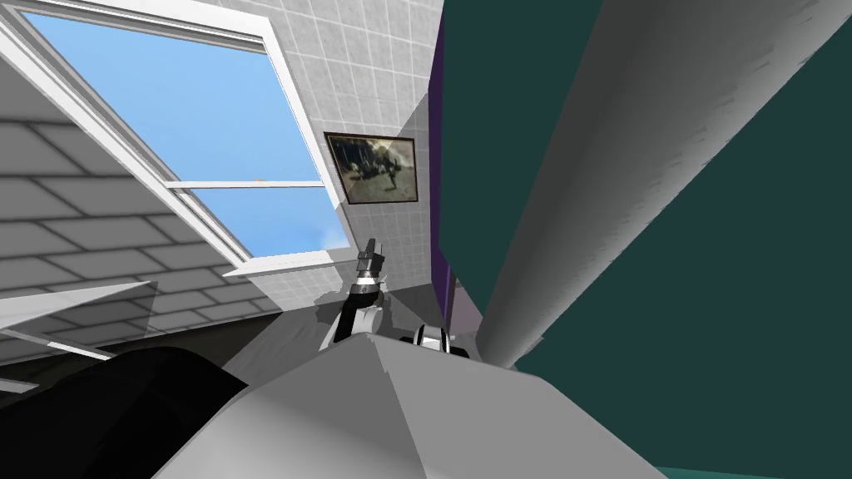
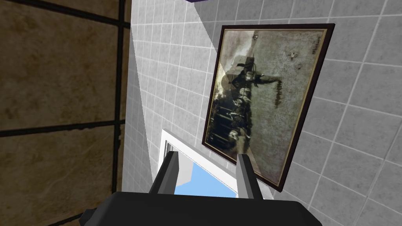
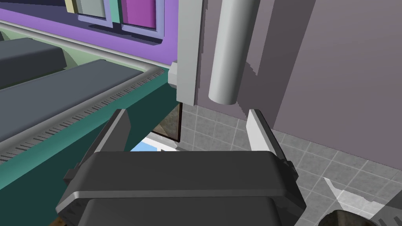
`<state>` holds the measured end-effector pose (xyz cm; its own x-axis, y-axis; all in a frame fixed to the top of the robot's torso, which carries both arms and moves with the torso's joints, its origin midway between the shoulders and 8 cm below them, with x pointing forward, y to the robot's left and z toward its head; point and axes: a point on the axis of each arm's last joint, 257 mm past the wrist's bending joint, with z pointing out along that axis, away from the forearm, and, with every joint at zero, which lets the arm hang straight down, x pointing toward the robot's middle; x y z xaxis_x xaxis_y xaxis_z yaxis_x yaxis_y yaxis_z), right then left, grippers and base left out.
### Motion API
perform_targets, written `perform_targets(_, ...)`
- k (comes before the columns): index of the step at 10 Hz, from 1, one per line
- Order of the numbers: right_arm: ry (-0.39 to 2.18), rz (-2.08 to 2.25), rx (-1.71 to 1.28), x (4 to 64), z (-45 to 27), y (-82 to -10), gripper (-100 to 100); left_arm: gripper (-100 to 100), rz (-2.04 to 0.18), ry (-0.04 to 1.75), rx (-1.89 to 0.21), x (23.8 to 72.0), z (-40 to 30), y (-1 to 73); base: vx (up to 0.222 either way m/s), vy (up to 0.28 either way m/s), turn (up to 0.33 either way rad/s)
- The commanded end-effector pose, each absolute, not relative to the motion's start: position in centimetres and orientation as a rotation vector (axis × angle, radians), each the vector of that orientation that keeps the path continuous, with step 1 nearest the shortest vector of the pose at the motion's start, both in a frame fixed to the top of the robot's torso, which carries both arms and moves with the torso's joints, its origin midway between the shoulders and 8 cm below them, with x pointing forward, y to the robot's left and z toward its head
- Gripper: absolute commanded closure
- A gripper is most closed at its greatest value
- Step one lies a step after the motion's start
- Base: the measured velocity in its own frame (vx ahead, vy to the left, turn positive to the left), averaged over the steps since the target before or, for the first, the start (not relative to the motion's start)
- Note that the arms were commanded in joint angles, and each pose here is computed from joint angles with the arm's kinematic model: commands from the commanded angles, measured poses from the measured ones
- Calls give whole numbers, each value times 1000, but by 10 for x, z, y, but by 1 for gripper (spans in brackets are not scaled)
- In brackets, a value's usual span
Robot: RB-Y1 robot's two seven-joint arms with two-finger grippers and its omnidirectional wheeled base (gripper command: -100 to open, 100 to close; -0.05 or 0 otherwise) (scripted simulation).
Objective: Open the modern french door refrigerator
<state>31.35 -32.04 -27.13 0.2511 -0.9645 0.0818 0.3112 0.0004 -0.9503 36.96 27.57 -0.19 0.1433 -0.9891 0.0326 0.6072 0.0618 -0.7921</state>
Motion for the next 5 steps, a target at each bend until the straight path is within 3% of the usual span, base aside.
perform_targets(1, 806, -1158, -1068, 310, -277, -321, -100, 0, -1334, 626, -773, 370, -2, 276, 38, -71, 6)
perform_targets(3, 804, -1159, -1071, 310, -277, -321, -100, 0, -1334, 626, -773, 370, -2, 276, 4, -27, -23)
perform_targets(4, 806, -1158, -1068, 310, -277, -321, 100, 0, -1334, 626, -773, 370, -2, 276, -1, -4, 23)
perform_targets(5, 806, -1158, -1068, 310, -277, -321, 100, 0, -1334, 626, -773, 370, -2, 276, 56, 21, 21)
